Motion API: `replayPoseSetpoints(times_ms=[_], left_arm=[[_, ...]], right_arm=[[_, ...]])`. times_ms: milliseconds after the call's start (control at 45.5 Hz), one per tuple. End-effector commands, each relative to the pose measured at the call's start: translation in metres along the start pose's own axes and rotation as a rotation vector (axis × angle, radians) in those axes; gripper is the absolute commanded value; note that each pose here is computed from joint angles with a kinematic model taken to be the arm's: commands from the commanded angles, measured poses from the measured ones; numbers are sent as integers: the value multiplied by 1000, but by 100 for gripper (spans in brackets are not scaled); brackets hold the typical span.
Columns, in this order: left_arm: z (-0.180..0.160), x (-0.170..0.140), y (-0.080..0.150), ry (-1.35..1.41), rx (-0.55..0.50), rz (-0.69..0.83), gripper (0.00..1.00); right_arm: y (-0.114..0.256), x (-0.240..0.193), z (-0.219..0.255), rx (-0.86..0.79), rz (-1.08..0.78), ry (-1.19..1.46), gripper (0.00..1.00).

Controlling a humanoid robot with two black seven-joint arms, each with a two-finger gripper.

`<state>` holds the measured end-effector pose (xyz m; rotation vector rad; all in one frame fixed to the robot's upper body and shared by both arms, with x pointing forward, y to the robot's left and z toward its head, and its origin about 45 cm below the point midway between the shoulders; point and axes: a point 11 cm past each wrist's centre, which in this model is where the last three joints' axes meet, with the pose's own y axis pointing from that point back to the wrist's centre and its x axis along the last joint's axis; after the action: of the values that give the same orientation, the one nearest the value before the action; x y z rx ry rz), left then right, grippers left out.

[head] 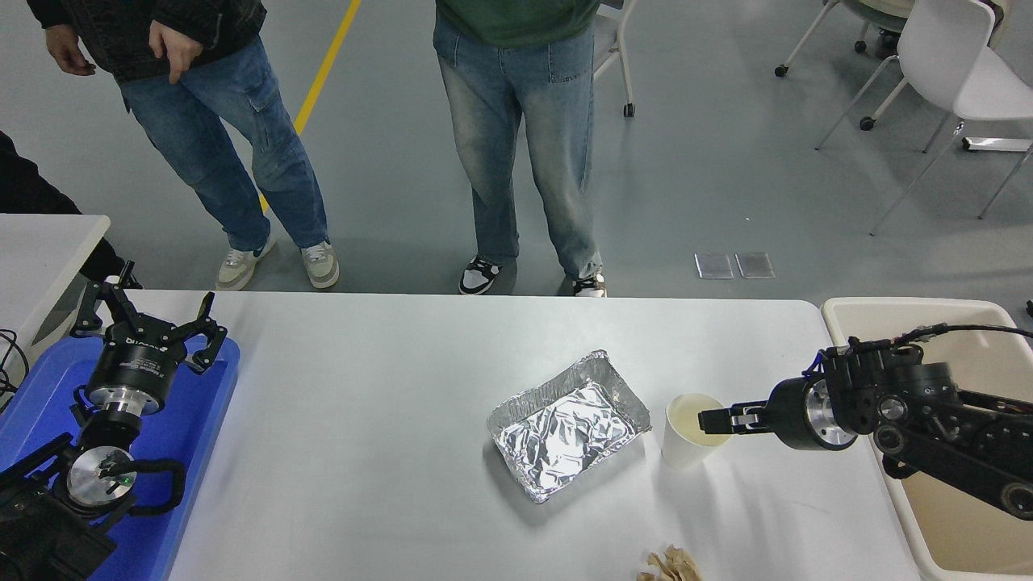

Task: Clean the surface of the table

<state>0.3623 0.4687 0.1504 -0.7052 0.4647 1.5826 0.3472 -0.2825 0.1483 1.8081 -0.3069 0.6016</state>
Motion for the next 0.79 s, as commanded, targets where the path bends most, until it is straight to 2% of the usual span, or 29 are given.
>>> replayPoseSetpoints(times_ms=[0,44,132,769], left_arm=[[0,0,0,0,1,0,100],[0,0,0,0,-1,0,100],[0,0,0,0,1,0,100],[0,0,0,0,-1,0,100]], right_arm=[[-2,-4,1,-8,-13,15,18],[-2,-5,1,-7,-17,18,10],[-2,-4,0,-6,-14,21,0],[3,4,-1,7,3,15,0]])
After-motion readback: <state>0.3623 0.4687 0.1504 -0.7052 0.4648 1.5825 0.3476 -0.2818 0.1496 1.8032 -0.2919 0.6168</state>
